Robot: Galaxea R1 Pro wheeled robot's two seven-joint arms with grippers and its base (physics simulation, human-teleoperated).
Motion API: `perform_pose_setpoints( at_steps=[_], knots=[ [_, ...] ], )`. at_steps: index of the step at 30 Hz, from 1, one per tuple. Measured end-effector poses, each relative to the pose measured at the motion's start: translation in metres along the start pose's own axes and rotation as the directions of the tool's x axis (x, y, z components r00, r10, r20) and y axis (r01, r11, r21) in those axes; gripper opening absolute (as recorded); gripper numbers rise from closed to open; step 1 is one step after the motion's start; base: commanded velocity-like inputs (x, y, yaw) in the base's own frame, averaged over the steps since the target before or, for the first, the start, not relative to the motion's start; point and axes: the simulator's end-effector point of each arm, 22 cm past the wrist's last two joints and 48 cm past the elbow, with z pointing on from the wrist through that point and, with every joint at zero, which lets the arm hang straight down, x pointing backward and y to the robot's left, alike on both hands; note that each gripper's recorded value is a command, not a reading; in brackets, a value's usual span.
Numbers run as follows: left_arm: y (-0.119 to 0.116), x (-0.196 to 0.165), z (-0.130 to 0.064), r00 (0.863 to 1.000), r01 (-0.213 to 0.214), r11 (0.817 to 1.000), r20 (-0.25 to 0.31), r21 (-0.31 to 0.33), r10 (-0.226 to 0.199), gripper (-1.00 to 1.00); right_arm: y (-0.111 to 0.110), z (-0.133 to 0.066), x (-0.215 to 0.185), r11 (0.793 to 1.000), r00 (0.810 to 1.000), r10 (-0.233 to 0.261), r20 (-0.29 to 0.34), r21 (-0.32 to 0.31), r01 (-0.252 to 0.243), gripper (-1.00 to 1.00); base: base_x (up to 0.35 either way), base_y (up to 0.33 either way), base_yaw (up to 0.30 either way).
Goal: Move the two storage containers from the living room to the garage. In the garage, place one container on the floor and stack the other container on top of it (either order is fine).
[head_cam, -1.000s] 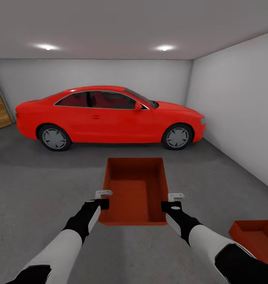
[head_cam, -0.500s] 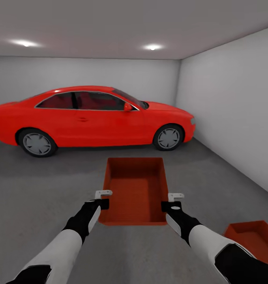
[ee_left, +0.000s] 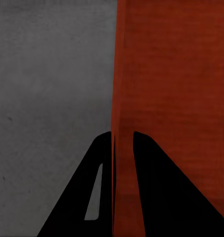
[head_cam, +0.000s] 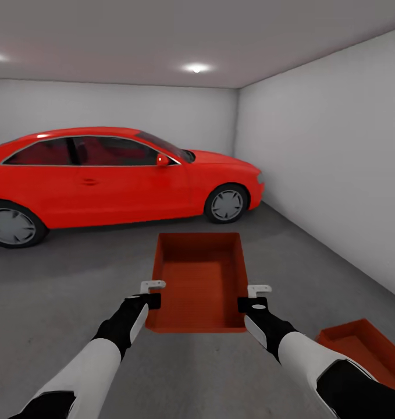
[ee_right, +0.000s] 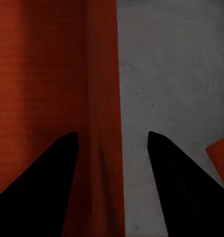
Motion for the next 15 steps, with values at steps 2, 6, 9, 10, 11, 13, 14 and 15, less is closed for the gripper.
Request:
perform_pose_setpoints(
  at_steps=[2, 6, 9, 10, 11, 13, 14, 15],
  knots=[
    [0.0, 0.0, 0.0, 1.0, 0.0, 1.0, 0.0, 0.0, 0.0, -1.0, 0.0, 0.0, 0.0, 1.0, 1.0, 0.0, 0.0, 0.0, 0.0, -1.0, 0.322, 0.0, -0.252],
    [0.0, 0.0, 0.0, 1.0, 0.0, 1.0, 0.0, 0.0, 0.0, -1.0, 0.0, 0.0, 0.0, 1.0, 1.0, 0.0, 0.0, 0.0, 0.0, -1.0, 0.322, 0.0, -0.252],
    [0.0, 0.0, 0.0, 1.0, 0.0, 1.0, 0.0, 0.0, 0.0, -1.0, 0.0, 0.0, 0.0, 1.0, 1.0, 0.0, 0.0, 0.0, 0.0, -1.0, 0.322, 0.0, -0.252],
    [0.0, 0.0, 0.0, 1.0, 0.0, 1.0, 0.0, 0.0, 0.0, -1.0, 0.0, 0.0, 0.0, 1.0, 1.0, 0.0, 0.0, 0.0, 0.0, -1.0, 0.322, 0.0, -0.252],
    [0.0, 0.0, 0.0, 1.0, 0.0, 1.0, 0.0, 0.0, 0.0, -1.0, 0.0, 0.0, 0.0, 1.0, 1.0, 0.0, 0.0, 0.0, 0.0, -1.0, 0.322, 0.0, -0.252],
    [0.0, 0.0, 0.0, 1.0, 0.0, 1.0, 0.0, 0.0, 0.0, -1.0, 0.0, 0.0, 0.0, 1.0, 1.0, 0.0, 0.0, 0.0, 0.0, -1.0, 0.322, 0.0, -0.252],
    [0.0, 0.0, 0.0, 1.0, 0.0, 1.0, 0.0, 0.0, 0.0, -1.0, 0.0, 0.0, 0.0, 1.0, 1.0, 0.0, 0.0, 0.0, 0.0, -1.0, 0.322, 0.0, -0.252],
    [0.0, 0.0, 0.0, 1.0, 0.0, 1.0, 0.0, 0.0, 0.0, -1.0, 0.0, 0.0, 0.0, 1.0, 1.0, 0.0, 0.0, 0.0, 0.0, -1.0, 0.322, 0.0, -0.252]
  ],
)
